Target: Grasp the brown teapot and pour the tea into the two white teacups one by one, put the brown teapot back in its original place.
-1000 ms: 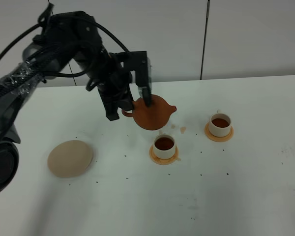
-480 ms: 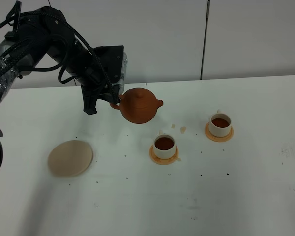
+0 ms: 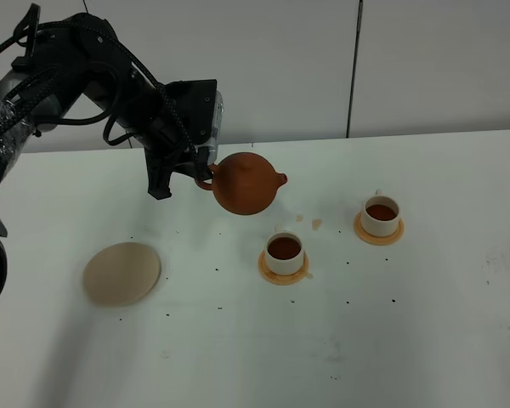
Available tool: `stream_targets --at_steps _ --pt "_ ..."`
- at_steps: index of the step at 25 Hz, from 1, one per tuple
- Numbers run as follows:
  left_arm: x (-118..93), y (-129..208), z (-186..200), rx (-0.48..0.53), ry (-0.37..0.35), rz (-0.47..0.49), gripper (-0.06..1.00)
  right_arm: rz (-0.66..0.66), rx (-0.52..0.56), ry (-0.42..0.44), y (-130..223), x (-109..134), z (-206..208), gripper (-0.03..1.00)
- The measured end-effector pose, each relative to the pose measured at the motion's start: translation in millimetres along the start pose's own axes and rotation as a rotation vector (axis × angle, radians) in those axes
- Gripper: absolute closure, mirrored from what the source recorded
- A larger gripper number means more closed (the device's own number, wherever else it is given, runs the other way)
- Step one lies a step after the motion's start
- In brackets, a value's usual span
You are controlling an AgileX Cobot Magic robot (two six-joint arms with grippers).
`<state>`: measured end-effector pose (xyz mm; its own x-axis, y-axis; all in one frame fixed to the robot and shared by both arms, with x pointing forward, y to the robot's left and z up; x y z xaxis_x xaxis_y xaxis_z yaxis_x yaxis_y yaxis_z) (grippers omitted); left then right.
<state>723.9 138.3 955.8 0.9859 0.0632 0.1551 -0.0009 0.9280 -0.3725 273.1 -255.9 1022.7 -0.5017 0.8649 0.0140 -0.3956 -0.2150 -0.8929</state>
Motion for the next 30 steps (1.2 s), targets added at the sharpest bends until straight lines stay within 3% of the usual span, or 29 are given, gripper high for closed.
stream_targets --at_steps 12,20,30 --pt "-3 10 -1 0.017 0.014 0.005 0.77 0.0 0.0 0.0 0 0 0 0.73" --pt "-21 64 19 0.056 0.068 0.057 0.77 0.0 0.0 0.0 0 0 0 0.73" --pt "-58 116 36 0.084 0.141 0.035 0.77 0.0 0.0 0.0 0 0 0 0.73"
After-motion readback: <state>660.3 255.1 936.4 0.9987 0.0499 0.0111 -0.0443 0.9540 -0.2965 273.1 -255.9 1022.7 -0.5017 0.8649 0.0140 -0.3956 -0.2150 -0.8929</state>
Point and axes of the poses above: a point on each arm's last joint axis where the gripper is mounted, z pointing back along that axis away from the gripper, x along the wrist's bending axis when the last joint is at zero, y = z × x, the point moved 6 cm from there along -z, pointing out along that axis toward the gripper, and after that the axes turned 9 degrees about z, right-handed, at the moved point
